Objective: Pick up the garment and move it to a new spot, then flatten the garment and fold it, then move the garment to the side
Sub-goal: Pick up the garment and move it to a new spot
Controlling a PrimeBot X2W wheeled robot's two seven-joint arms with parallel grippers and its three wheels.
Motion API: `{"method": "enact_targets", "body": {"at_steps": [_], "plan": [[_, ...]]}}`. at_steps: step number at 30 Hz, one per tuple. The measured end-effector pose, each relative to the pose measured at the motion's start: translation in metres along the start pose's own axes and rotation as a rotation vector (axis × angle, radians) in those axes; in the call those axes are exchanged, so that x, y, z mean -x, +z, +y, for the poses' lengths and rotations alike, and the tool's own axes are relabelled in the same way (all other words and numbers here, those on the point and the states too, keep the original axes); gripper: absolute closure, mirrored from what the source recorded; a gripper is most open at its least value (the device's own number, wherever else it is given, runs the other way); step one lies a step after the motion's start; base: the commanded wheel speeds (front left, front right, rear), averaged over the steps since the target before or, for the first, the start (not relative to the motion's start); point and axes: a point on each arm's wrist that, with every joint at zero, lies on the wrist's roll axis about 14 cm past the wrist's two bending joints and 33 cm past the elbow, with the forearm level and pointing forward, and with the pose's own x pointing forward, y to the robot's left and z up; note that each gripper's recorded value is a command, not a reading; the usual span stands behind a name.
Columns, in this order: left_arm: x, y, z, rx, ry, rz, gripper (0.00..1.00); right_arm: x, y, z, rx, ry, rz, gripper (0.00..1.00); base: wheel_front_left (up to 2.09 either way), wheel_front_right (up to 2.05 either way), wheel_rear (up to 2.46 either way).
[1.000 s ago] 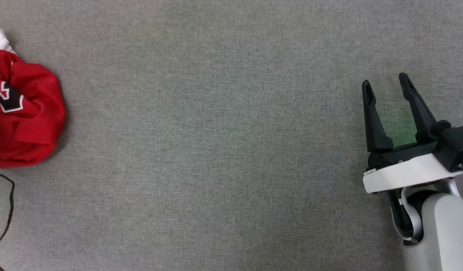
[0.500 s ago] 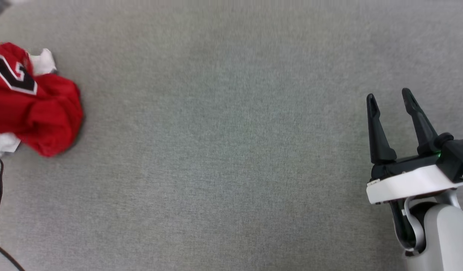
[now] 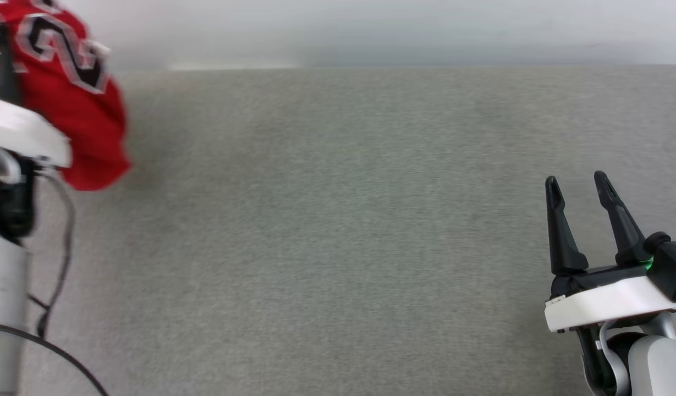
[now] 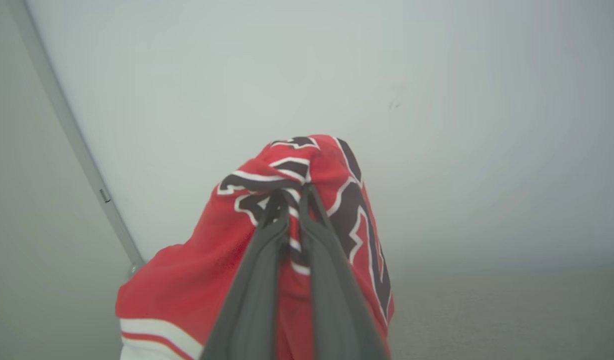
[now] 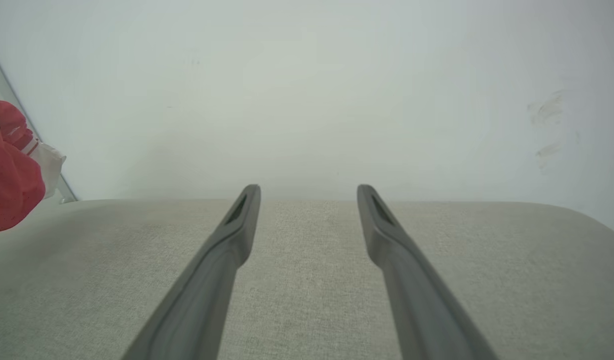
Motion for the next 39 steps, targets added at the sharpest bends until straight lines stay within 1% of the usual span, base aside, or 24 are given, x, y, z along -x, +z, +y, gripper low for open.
{"method": "enact_targets", "body": {"at_steps": [3,6,10,15,17,20,22,24,26,28,29,30,31,35,39], "plan": [[-0.002,0.009,-0.049,0.044,-0.096,-0.05,1.0,0.011,0.008,-0.011,0.01,-0.036,-0.01,0.0,0.0,0.0,0.0],[0.001,0.016,-0.103,0.112,-0.201,-0.092,1.0,0.024,0.013,-0.024,0.016,-0.077,-0.014,0.0,0.0,0.0,0.0],[0.016,0.016,-0.178,0.207,-0.364,-0.1,1.0,0.037,0.02,-0.04,0.027,-0.129,-0.022,0.0,0.0,0.0,0.0],[0.052,-0.004,-0.265,0.289,-0.577,-0.027,1.0,0.054,0.022,-0.059,0.043,-0.194,-0.016,0.0,0.0,0.0,0.0],[0.073,-0.022,-0.296,0.309,-0.667,0.043,1.0,0.06,0.019,-0.066,0.042,-0.217,-0.003,0.0,0.0,0.0,0.0],[0.115,-0.057,-0.339,0.339,-0.815,0.183,1.0,0.063,0.015,-0.075,0.043,-0.245,0.013,0.0,0.0,0.0,0.0],[0.143,-0.08,-0.358,0.347,-0.887,0.274,1.0,0.063,0.012,-0.079,0.043,-0.257,0.021,0.0,0.0,0.0,0.0],[0.162,-0.095,-0.37,0.347,-0.941,0.333,1.0,0.062,0.007,-0.082,0.044,-0.263,0.032,0.0,0.0,0.0,0.0],[0.181,-0.113,-0.376,0.335,-0.982,0.408,1.0,0.061,0.002,-0.083,0.044,-0.265,0.045,0.0,0.0,0.0,0.0],[0.196,-0.123,-0.379,0.32,-1.011,0.448,1.0,0.058,-0.001,-0.082,0.041,-0.26,0.053,0.0,0.0,0.0,0.0],[0.201,-0.124,-0.38,0.315,-1.022,0.453,0.9,0.057,-0.003,-0.081,0.038,-0.257,0.056,0.0,0.0,0.0,0.0],[0.203,-0.122,-0.381,0.317,-1.029,0.449,0.6,0.056,-0.004,-0.079,0.035,-0.251,0.057,0.0,0.0,0.0,0.0],[0.205,-0.119,-0.381,0.315,-1.036,0.435,0.0,0.056,-0.003,-0.078,0.034,-0.249,0.057,0.0,0.0,0.0,0.0],[0.203,-0.095,-0.38,0.313,-1.033,0.327,0.0,0.054,0.002,-0.073,0.03,-0.233,0.043,0.0,0.0,0.0,0.0],[0.187,-0.059,-0.368,0.343,-0.945,0.185,0.0,0.056,0.007,-0.064,0.033,-0.208,0.04,0.0,0.0,0.0,0.0]]}}
